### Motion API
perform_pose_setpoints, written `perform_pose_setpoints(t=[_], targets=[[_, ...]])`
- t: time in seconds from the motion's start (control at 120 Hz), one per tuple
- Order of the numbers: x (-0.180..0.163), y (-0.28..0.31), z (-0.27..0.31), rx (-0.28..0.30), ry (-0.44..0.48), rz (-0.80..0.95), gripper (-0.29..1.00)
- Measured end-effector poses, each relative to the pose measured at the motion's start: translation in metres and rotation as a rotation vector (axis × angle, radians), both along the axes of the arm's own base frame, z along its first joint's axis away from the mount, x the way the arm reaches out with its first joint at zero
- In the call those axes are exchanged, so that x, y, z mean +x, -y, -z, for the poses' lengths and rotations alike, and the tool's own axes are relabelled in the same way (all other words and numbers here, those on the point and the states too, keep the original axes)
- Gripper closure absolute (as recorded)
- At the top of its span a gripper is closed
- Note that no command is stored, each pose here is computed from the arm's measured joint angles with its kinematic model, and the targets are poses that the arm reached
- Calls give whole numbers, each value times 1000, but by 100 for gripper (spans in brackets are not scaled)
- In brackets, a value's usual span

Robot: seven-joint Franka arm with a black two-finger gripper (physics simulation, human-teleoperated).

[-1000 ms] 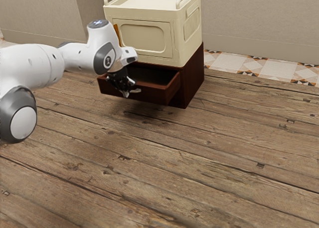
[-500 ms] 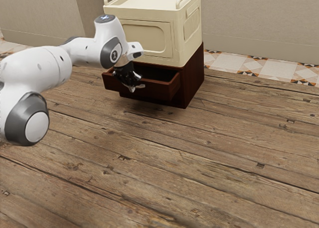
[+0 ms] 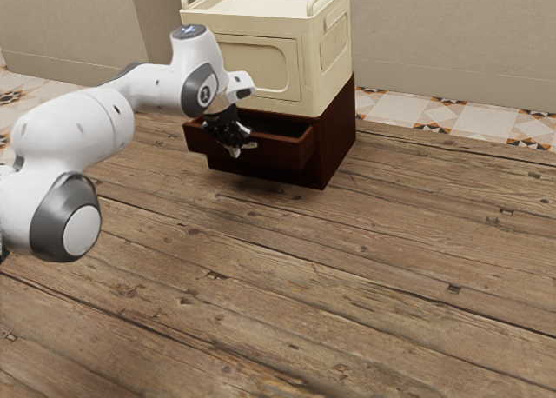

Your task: Push the drawer handle with one arm to close the drawer

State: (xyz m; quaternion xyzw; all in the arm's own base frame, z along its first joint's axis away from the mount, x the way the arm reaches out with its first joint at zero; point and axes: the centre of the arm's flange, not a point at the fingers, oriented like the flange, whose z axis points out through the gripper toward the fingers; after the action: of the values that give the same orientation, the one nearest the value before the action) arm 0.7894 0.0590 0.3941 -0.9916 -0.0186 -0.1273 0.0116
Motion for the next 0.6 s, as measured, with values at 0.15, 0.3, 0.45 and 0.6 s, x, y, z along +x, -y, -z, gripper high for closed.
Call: perform_pose_setpoints(t=[0.15, 0.3, 0.45, 0.6], targets=[[7, 4, 1, -4, 6, 9, 79], [12, 3, -2, -3, 19, 11, 78], [18, 4, 0, -5, 34, 15, 78], [22, 0, -2, -3, 51, 12, 78]])
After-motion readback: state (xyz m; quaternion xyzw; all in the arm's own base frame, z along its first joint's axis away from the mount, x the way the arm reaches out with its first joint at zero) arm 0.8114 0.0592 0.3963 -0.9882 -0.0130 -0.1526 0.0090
